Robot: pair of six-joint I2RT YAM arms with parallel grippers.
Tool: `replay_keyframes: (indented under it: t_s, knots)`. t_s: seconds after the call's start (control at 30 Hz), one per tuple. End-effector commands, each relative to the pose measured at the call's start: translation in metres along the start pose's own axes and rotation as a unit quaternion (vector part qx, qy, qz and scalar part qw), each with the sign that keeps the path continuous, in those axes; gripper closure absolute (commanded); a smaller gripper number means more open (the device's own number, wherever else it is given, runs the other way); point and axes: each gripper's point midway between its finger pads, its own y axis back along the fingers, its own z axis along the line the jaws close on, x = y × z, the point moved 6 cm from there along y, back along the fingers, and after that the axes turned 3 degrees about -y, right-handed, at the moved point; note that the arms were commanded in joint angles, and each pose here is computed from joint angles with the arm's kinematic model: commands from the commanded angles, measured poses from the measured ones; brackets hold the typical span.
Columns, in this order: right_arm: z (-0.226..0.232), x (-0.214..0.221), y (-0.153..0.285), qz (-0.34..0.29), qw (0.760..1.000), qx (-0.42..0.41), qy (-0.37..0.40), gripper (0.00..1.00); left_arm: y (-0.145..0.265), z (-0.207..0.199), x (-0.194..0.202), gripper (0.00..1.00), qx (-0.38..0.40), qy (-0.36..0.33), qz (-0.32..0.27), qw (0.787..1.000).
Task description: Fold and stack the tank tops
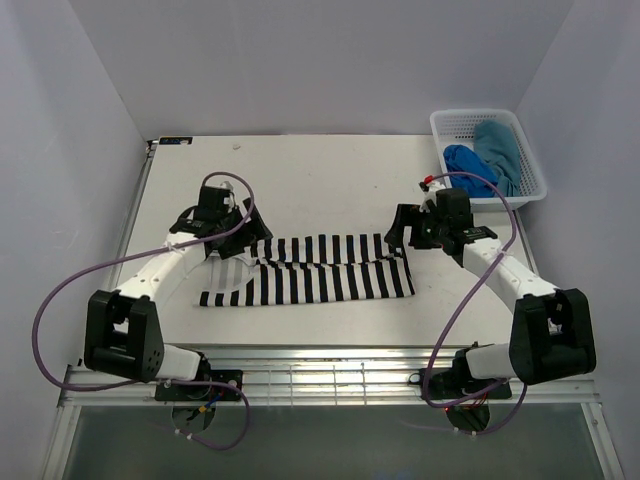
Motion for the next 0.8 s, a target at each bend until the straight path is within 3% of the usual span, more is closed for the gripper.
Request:
replay_keyframes:
  t_s: [0.0,0.27,0.53,0.77]
  knots:
    - [0.021,-0.012,0.001,-0.008,0.998,-0.057,0.009,0.10,-0.007,-0.008,-0.013,0.02,-0.002,0.011,0.000,1.000]
    - [0.055,-0.002,-0.042,0.062,0.994,-0.082,0.037,0.10,-0.061,-0.014,-0.022,0.02,0.001,0.025,0.045,0.999]
    - [0.029,0.036,-0.070,0.136,0.990,-0.028,0.015,0.10,-0.084,0.041,0.015,0.02,-0.125,0.047,0.087,0.987]
    - [0.003,0.061,-0.069,0.161,0.987,0.019,-0.003,0.10,-0.102,0.072,-0.003,0.02,-0.179,0.058,0.073,0.979]
